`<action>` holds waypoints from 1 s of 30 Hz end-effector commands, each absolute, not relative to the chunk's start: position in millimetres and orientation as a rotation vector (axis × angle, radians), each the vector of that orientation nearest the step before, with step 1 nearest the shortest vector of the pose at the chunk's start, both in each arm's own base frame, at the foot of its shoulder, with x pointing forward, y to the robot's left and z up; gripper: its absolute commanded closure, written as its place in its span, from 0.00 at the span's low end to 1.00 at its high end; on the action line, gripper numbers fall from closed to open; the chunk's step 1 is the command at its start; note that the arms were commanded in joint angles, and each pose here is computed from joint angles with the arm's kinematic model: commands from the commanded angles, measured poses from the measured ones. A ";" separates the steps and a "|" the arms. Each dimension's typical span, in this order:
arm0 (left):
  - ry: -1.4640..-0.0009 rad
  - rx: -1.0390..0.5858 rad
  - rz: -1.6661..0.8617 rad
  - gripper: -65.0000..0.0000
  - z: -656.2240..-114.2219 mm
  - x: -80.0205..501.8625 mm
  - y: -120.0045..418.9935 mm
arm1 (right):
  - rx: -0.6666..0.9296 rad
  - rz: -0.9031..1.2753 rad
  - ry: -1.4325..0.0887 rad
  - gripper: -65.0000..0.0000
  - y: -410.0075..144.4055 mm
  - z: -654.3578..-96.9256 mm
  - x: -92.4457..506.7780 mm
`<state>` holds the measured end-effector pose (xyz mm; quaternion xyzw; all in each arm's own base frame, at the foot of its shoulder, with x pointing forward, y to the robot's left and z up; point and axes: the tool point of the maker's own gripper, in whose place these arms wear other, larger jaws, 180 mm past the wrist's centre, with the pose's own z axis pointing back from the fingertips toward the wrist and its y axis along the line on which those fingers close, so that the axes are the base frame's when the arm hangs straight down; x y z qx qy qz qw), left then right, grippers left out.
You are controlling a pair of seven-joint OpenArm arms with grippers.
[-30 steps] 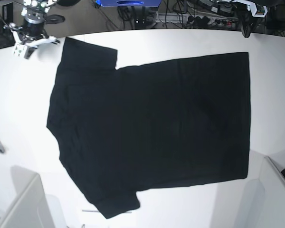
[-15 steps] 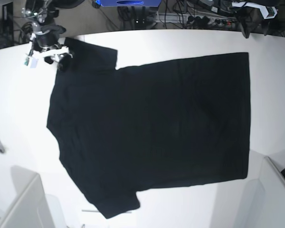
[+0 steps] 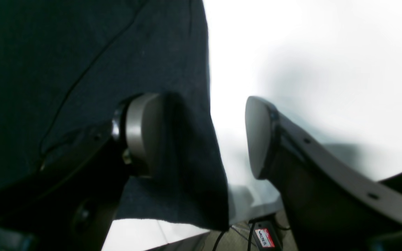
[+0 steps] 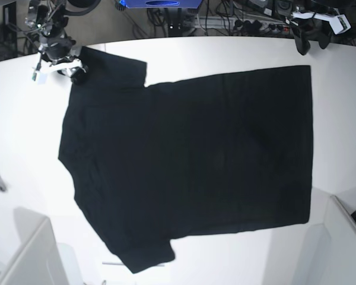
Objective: Fold the T-shirt properly
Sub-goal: 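Reach both grippers down to the shirt's shoulder corners and grasp them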
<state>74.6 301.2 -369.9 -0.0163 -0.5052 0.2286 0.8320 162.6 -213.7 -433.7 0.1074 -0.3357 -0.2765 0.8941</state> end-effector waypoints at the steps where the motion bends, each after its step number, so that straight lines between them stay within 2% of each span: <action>1: -1.096 -0.016 0.477 0.30 -360.3 78.1 310.3 | 0.229 -0.567 -0.662 0.45 -207.7 -437.2 153.5; 5: -1.073 -0.007 0.480 0.30 -361.7 88.4 319.4 | 0.278 -0.523 -0.618 0.45 -181.5 -444.2 147.6; 10: -1.042 -0.020 0.485 0.30 -368.5 100.0 321.3 | 0.282 -0.520 -0.613 0.47 -179.3 -445.2 146.6; 11: -1.044 -0.025 0.486 0.30 -369.0 103.5 320.9 | 0.280 -0.521 -0.612 0.50 -179.9 -445.6 146.3; 17: -1.007 -0.065 0.525 0.30 -380.6 114.7 310.5 | 0.260 -0.521 -0.559 0.85 -186.3 -461.9 134.8; 21: -0.956 -0.047 0.610 0.30 -393.8 112.4 323.5 | 0.255 -0.524 -0.550 1.00 -188.2 -464.9 132.7; 30: -0.854 -0.084 0.700 0.30 -408.4 124.4 332.1 | 0.251 -0.525 -0.549 1.00 -190.2 -464.9 131.9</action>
